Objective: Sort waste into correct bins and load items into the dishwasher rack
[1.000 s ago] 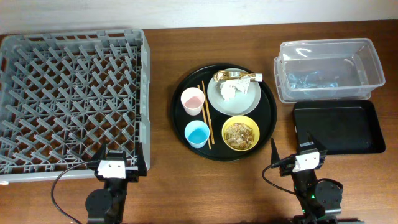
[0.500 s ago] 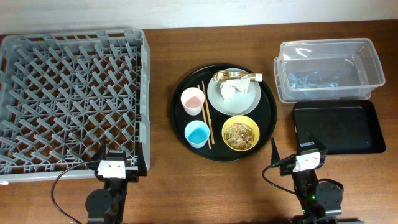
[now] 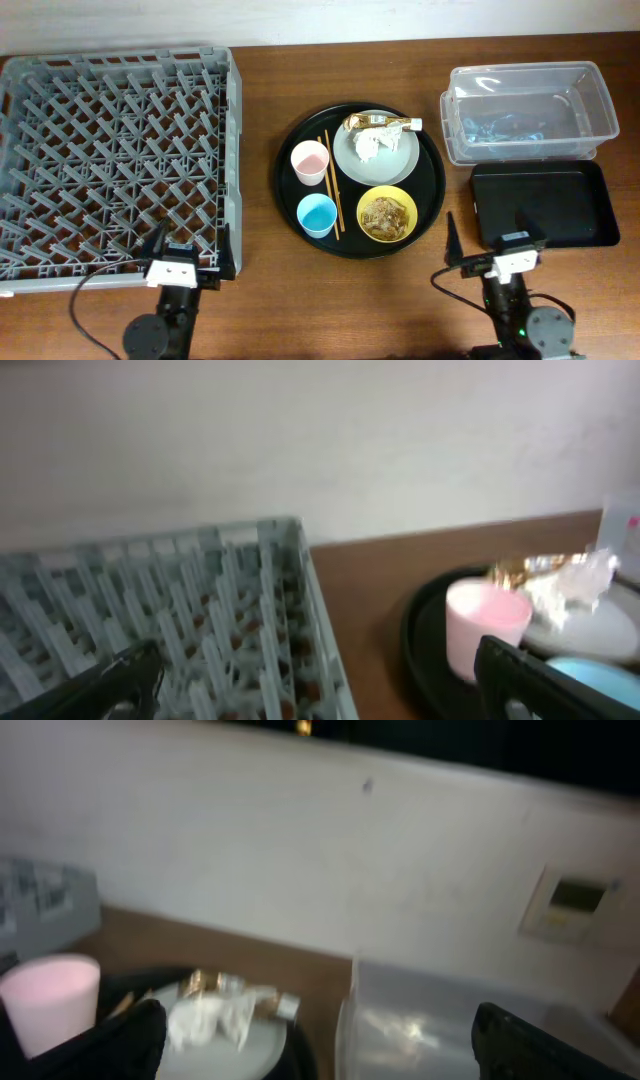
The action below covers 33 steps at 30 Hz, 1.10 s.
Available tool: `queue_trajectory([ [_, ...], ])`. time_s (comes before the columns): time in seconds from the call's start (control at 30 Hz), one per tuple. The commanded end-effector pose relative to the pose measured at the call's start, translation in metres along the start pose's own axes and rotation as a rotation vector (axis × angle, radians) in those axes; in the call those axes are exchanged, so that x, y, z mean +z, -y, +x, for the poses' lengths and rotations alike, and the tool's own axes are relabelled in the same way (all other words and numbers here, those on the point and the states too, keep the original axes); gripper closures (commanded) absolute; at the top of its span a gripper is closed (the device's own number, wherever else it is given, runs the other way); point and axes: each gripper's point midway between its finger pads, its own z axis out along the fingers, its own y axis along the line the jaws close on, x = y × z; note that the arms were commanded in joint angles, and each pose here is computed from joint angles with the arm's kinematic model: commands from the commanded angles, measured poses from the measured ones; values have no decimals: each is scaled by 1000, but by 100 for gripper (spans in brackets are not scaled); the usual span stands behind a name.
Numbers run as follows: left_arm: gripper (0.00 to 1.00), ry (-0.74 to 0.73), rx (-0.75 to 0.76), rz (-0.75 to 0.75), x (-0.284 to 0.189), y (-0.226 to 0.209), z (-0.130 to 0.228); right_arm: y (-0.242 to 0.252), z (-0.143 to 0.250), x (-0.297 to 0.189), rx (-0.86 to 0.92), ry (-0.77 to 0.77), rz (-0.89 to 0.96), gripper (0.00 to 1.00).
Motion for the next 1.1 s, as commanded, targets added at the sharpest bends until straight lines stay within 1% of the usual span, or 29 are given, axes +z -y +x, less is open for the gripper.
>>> queue_trajectory([
  [0.0, 1, 31, 46, 18, -3, 1, -45, 6, -40, 0, -23, 45, 2, 1],
  [0.1, 1, -19, 46, 22, 4, 0, -62, 9, -59, 9, -19, -2, -11, 2],
  [0.23, 1, -156, 56, 39, 28, -3, -83, 12, -74, 30, -3, -162, -50, 2],
  [0.3, 1, -254, 49, 49, 43, -4, -90, 13, -78, 39, 5, -246, -64, 2],
  [0.47, 1, -509, 27, 74, 85, -8, -101, 16, -84, 60, 32, -512, -112, 2],
  [0.53, 1, -613, 17, 84, 105, -9, -102, 15, -86, 67, 44, -593, -140, 2],
  [0.63, 1, -725, 7, 94, 123, -11, -104, 8, -89, 76, 70, -674, -198, 2],
  [0.73, 1, -823, -2, 103, 137, -12, -104, -3, -90, 86, 105, -726, -272, 2],
  [0.8, 1, -861, -6, 107, 146, -12, -101, -12, -87, 94, 140, -738, -328, 2],
  [0.9, 1, -895, -10, 109, 156, -12, -89, -36, -80, 98, 209, -758, -463, 2],
  [1.07, 1, -932, -46, 159, 155, -3, -80, -66, -77, 107, 313, -758, -650, 2],
])
